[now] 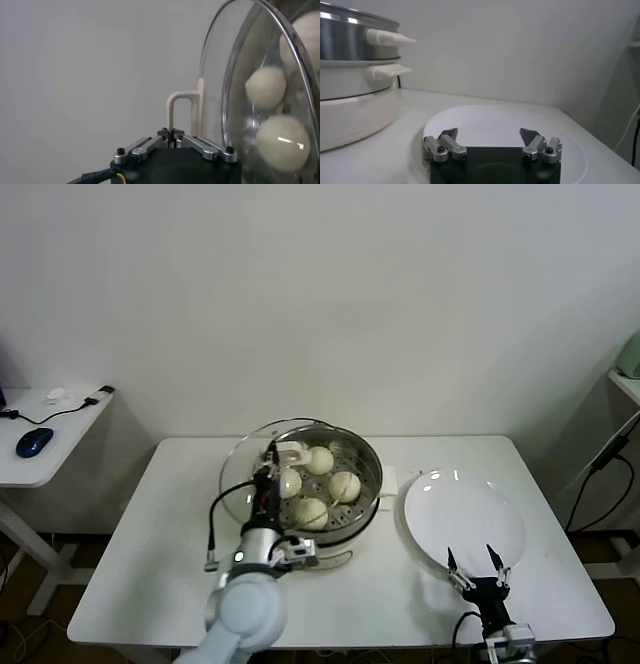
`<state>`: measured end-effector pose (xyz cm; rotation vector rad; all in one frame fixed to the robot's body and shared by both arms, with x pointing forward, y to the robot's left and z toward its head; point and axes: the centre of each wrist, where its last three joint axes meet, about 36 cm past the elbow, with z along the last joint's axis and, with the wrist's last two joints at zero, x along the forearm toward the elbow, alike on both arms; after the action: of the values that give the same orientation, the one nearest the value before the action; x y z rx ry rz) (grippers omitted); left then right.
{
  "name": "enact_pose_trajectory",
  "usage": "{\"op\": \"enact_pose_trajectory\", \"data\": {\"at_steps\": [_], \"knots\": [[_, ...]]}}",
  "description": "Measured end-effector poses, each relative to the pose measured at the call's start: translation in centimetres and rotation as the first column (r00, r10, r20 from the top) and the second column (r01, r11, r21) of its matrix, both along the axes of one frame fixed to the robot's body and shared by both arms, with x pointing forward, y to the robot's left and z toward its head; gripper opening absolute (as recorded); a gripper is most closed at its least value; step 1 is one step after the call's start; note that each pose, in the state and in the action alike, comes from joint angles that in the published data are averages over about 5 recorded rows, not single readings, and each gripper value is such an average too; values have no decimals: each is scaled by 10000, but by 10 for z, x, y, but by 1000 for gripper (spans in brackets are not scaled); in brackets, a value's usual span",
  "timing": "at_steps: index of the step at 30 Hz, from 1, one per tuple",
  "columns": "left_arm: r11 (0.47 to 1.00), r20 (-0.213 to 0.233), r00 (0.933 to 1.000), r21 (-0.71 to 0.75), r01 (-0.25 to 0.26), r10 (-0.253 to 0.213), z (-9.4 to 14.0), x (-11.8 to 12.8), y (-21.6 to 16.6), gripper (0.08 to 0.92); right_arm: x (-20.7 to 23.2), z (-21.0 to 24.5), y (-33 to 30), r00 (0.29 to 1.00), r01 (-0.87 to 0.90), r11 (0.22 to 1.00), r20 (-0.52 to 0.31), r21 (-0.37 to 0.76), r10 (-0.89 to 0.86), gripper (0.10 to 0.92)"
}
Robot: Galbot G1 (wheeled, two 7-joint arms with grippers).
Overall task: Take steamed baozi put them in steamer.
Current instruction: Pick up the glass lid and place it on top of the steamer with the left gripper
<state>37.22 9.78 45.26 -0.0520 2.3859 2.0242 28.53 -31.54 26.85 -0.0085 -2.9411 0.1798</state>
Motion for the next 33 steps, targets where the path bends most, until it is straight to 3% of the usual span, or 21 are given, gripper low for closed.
{"op": "enact_pose_trajectory", "data": {"at_steps": [11,22,33], "knots": [[9992,-61,9994,176,352,-351,-8,16,-51,134,-5,-4,-4,9999,151,9999,46,-68,-151,823],[9960,-313,9993,864,238,-211,-32,26,-57,134,-5,-5,-3,9992,339,9994,223,-101,-336,823],[9940,-250,9997,1090,85,-58,-41,33,-59,134,-3,-8,2,9988,358,9993,334,-145,-353,823]]}}
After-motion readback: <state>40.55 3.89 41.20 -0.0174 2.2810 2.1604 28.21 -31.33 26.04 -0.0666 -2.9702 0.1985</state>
